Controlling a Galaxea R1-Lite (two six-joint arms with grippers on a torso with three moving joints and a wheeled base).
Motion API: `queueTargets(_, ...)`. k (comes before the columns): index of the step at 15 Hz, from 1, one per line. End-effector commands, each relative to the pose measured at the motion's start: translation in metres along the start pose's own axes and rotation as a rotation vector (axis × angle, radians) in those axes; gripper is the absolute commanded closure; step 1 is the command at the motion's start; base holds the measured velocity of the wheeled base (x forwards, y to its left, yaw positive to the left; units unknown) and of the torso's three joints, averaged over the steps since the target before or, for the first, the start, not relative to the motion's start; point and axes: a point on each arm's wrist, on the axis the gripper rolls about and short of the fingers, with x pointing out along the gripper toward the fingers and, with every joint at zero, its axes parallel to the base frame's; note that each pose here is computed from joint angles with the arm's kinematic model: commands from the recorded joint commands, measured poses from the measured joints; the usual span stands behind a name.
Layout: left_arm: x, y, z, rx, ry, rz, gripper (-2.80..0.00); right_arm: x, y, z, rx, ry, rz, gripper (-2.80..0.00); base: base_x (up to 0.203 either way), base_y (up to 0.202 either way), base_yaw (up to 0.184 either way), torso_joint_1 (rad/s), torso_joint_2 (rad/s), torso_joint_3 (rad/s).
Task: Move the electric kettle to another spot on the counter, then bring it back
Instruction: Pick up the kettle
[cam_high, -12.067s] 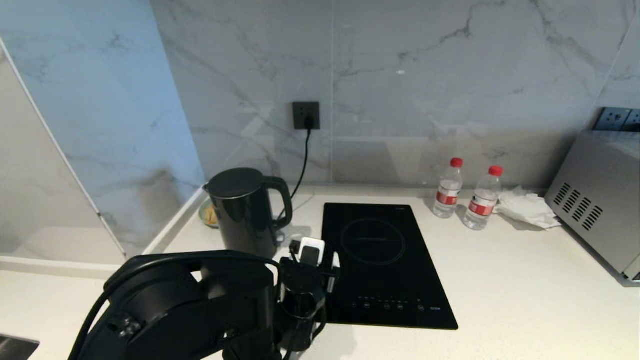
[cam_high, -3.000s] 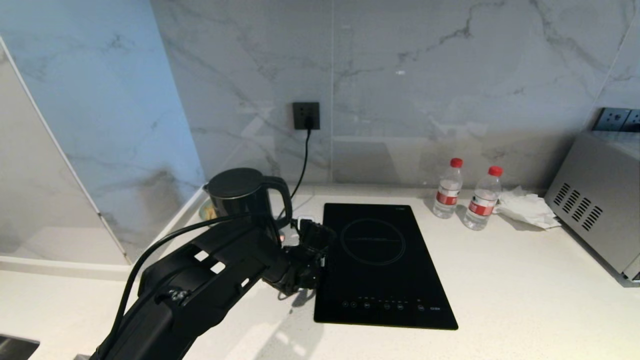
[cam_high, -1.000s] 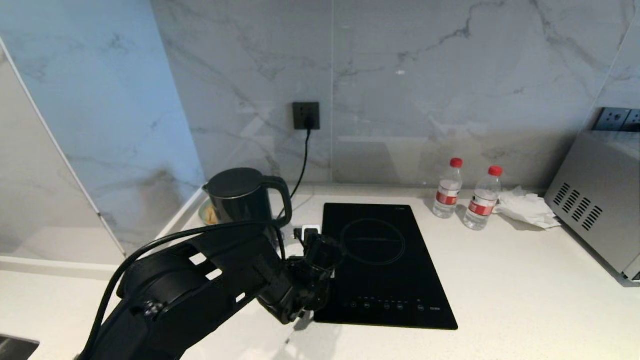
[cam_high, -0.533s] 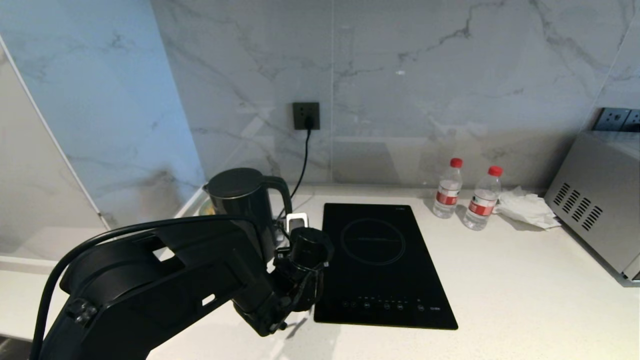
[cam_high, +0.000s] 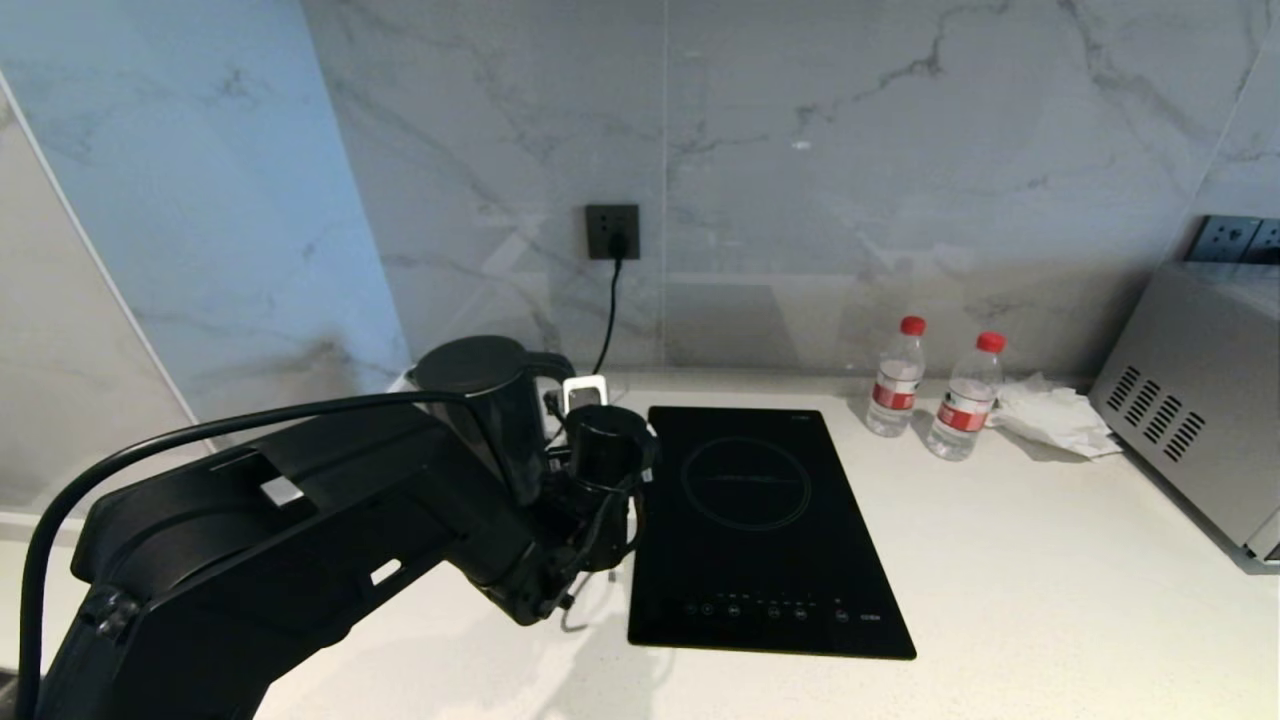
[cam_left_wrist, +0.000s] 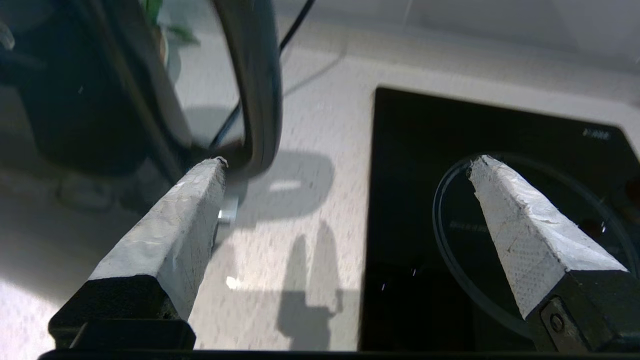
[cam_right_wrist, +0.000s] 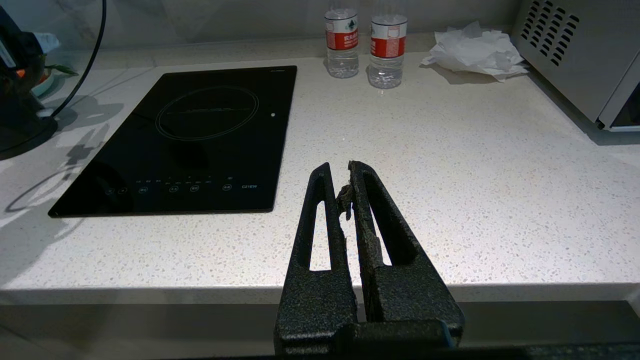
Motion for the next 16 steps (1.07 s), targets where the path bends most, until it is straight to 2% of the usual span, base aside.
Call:
queueTargets(1, 0.004, -0.006, 0.01, -0.012, -0.039, -0.006, -2.8, 0.0, 0.0, 0.0, 0.0, 0.001, 0.0, 0.0, 0.0, 0.0, 0.0, 0.0, 0.0, 0.0)
queueTargets(5, 0.028, -0.012, 0.018, 0.015, -0.098, 0.004, -2.8, 0.0, 0.0, 0.0, 0.0, 0.001, 0.0, 0.0, 0.0, 0.0, 0.0, 0.0, 0.0, 0.0)
queueTargets(11, 0.065, 0.015, 0.02, 0.052, -0.121, 0.088, -2.8, 0.0, 0.0, 0.0, 0.0, 0.001, 0.001, 0.0, 0.0, 0.0, 0.0, 0.0, 0.0, 0.0)
queueTargets(16, 0.066, 0.017, 0.022, 0.049, -0.128, 0.097, -2.8, 0.0, 0.0, 0.0, 0.0, 0.001, 0.0, 0.0, 0.0, 0.0, 0.0, 0.0, 0.0, 0.0)
